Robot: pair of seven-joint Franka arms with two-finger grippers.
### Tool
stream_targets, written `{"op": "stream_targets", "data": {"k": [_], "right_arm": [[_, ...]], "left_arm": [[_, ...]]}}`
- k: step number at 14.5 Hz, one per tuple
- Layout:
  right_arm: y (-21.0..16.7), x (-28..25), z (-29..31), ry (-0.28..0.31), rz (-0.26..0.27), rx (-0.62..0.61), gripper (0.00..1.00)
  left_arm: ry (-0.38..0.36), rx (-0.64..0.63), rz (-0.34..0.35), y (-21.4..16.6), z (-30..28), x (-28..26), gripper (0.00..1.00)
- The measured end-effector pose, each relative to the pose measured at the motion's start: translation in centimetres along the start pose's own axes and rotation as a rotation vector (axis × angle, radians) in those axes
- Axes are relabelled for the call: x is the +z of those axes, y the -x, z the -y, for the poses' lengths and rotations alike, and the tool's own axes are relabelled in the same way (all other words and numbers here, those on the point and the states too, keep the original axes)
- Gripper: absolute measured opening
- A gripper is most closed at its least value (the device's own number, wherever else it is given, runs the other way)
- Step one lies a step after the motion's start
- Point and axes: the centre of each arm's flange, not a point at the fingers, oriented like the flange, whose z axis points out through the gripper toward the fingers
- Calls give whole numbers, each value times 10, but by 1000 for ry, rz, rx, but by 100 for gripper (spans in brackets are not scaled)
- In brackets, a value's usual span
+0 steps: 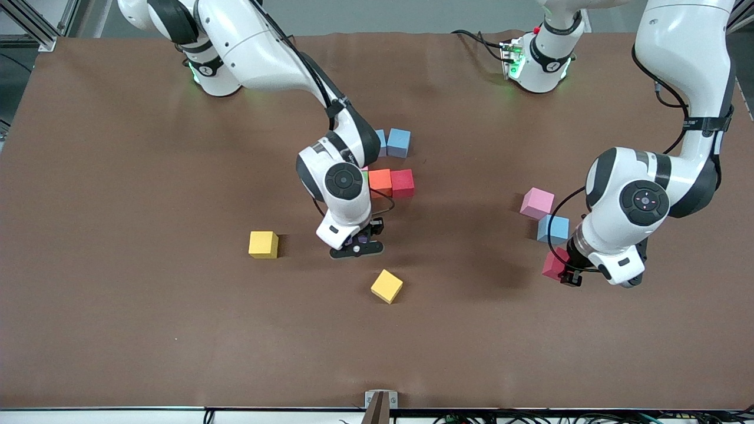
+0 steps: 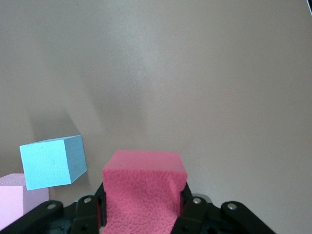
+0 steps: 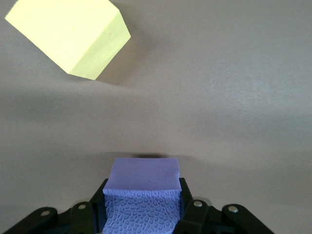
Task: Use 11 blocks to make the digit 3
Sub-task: 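Carry the purple cube to the group with the right gripper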
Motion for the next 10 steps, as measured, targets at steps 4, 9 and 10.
{"op": "stream_targets", "data": {"k": [4,9,10], "right_arm": [[4,8,7,4,7,15,57],[7,8,11,5,9,21,57],[7,8,11,5,9,21,57]], "left_arm": [[0,0,0,0,0,0,54],[0,0,0,0,0,0,54],[-1,0,0,0,0,0,54]]}}
